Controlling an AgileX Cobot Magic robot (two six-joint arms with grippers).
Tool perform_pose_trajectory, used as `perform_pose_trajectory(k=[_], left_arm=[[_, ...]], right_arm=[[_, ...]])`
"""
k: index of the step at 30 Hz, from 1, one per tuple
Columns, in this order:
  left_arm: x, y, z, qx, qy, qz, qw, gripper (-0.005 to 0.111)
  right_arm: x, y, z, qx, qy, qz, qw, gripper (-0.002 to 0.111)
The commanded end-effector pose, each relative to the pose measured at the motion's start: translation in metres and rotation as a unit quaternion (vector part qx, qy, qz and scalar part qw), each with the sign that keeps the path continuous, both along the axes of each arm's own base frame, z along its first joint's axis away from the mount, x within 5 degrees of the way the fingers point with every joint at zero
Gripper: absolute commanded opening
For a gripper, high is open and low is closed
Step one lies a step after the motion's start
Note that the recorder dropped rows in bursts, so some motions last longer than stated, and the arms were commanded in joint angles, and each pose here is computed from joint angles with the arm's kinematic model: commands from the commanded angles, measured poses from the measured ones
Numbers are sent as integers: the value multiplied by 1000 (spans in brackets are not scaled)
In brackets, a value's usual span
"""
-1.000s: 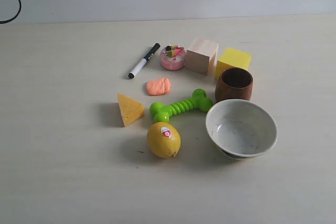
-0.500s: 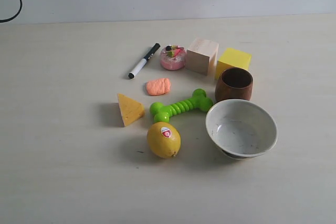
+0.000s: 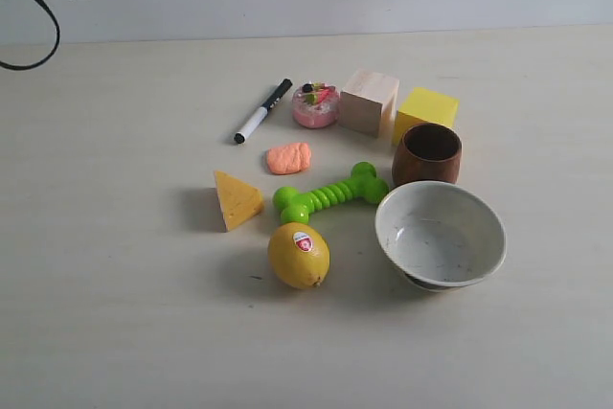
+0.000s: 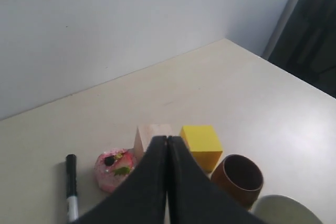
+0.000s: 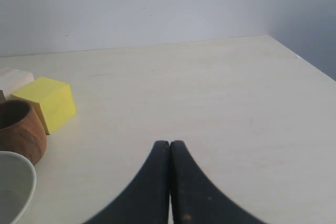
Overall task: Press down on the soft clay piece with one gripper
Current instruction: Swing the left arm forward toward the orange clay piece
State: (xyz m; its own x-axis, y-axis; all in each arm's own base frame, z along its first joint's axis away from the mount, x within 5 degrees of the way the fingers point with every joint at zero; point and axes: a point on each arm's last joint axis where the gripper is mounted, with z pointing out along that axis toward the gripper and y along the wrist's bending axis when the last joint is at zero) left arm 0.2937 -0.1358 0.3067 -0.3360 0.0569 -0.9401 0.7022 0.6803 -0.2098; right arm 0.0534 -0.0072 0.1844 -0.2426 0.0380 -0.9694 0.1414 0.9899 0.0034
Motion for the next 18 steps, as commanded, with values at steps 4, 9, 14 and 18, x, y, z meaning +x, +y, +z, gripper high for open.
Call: perform_pose_trajectory(k=[4, 9, 14, 18], left_arm=[[2, 11, -23, 25, -7, 69, 997, 0], [7, 16, -20, 48, -52, 102, 992, 0], [11, 21, -22, 104, -61, 153, 981, 0], [13, 19, -16, 193, -48, 177, 964, 0]], right_arm=[[0, 0, -1, 0, -6, 1, 1000, 0], [0, 0, -1, 1, -4, 1, 1000, 0], [0, 0, -1, 1, -4, 1, 1000, 0], [0, 0, -1, 1, -4, 1, 1000, 0]])
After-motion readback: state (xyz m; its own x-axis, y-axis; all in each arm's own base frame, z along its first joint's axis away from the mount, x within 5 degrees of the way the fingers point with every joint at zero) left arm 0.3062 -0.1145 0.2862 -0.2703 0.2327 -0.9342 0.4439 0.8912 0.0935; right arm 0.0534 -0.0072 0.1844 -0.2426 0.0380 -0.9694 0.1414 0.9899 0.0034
